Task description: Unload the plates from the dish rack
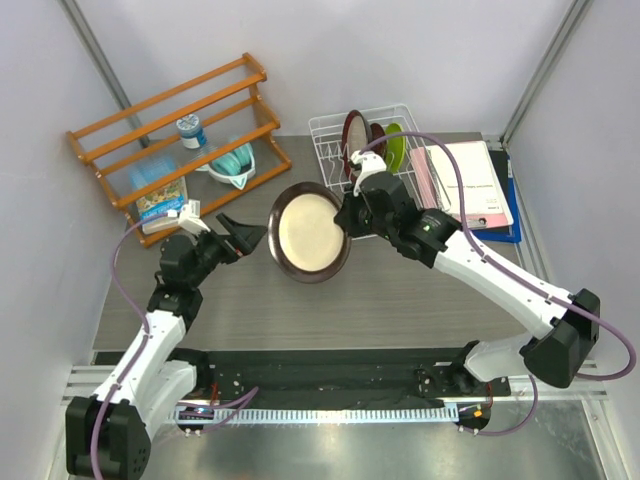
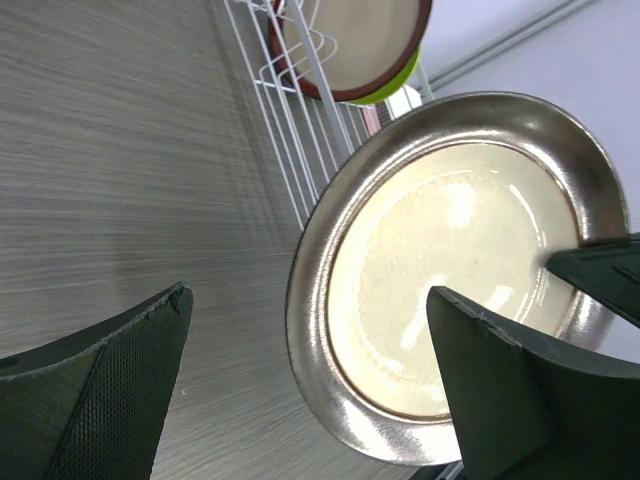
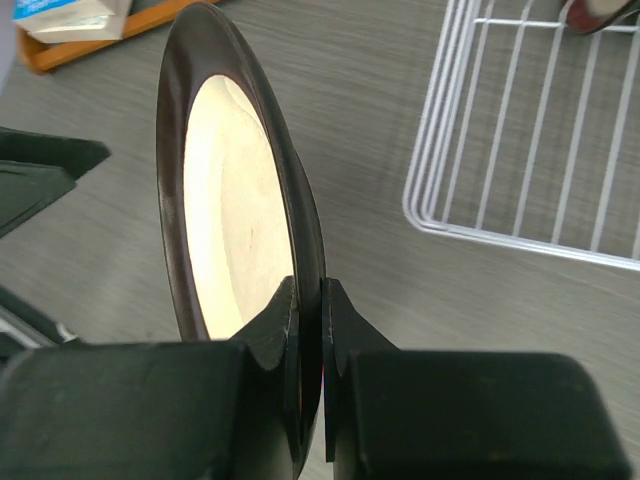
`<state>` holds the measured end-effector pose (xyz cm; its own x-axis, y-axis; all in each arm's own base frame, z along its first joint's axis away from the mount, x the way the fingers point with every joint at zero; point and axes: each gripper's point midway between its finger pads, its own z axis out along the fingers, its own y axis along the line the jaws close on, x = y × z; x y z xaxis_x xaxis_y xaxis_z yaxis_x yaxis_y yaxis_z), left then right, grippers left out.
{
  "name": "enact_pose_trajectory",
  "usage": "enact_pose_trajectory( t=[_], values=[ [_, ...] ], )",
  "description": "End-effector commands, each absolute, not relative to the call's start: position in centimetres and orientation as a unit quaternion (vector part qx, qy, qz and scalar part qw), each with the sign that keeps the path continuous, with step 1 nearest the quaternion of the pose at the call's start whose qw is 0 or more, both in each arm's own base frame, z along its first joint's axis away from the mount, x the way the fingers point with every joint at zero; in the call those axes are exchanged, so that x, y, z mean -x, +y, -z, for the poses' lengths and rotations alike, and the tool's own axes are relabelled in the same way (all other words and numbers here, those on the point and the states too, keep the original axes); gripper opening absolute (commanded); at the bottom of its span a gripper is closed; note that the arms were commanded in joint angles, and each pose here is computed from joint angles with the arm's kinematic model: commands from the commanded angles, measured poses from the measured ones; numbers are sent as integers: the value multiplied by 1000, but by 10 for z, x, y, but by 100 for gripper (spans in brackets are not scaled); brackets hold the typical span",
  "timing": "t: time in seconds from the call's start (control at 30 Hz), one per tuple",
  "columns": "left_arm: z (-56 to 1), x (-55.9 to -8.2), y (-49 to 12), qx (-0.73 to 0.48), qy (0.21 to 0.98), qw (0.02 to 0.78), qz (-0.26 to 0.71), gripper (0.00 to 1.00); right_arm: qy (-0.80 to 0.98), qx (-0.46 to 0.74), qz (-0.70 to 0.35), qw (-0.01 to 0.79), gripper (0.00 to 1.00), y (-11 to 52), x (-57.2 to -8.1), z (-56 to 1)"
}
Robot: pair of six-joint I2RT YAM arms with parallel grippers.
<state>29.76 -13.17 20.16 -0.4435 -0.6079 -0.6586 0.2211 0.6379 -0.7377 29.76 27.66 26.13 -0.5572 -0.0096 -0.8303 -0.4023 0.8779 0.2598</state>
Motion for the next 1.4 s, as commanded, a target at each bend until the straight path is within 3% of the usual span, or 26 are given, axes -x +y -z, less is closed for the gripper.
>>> enact_pose_trajectory(
  t=[0.0, 0.33, 0.43, 0.53, 0.57, 0.67, 0.9, 0.93, 0.97, 1.0, 1.1, 1.17, 1.23, 1.37],
  values=[
    [-220, -287, -142, 107, 714, 528, 447, 100, 735, 79, -400, 541, 1, 312, -291, -374],
    [-199, -270, -144, 104, 699, 535, 464, 98, 717, 74, -473, 506, 1, 335, -281, -364],
    [-203, -269, -140, 106, 687, 549, 463, 80, 716, 68, -493, 491, 1, 341, -279, -358],
    [-204, -269, -138, 109, 689, 552, 458, 49, 713, 64, -500, 487, 1, 342, -277, -356],
    [-204, -269, -139, 107, 689, 552, 457, 23, 712, 65, -502, 487, 1, 343, -277, -355],
    [-202, -271, -137, 113, 694, 550, 451, 0, 712, 68, -511, 477, 1, 347, -274, -354],
    [-198, -272, -135, 115, 709, 543, 435, 0, 719, 69, -508, 469, 1, 348, -275, -342],
    [-196, -275, -127, 133, 712, 549, 417, 0, 722, 68, -501, 472, 8, 347, -276, -339],
    [-202, -276, -122, 139, 711, 557, 406, 0, 728, 68, -491, 473, 40, 344, -277, -336],
    [-197, -273, -115, 149, 722, 557, 382, 0, 732, 58, -476, 484, 46, 338, -283, -335],
    [-195, -274, -89, 176, 742, 570, 305, 0, 743, 51, -440, 502, 47, 324, -288, -330],
    [-196, -273, -78, 187, 750, 573, 272, 0, 744, 39, -414, 522, 52, 313, -297, -332],
    [-195, -272, -73, 187, 762, 566, 253, 0, 756, 29, -386, 528, 66, 302, -302, -326],
    [-180, -270, -55, 219, 780, 552, 200, 0, 767, 17, -331, 549, 70, 277, -309, -323]
  ],
)
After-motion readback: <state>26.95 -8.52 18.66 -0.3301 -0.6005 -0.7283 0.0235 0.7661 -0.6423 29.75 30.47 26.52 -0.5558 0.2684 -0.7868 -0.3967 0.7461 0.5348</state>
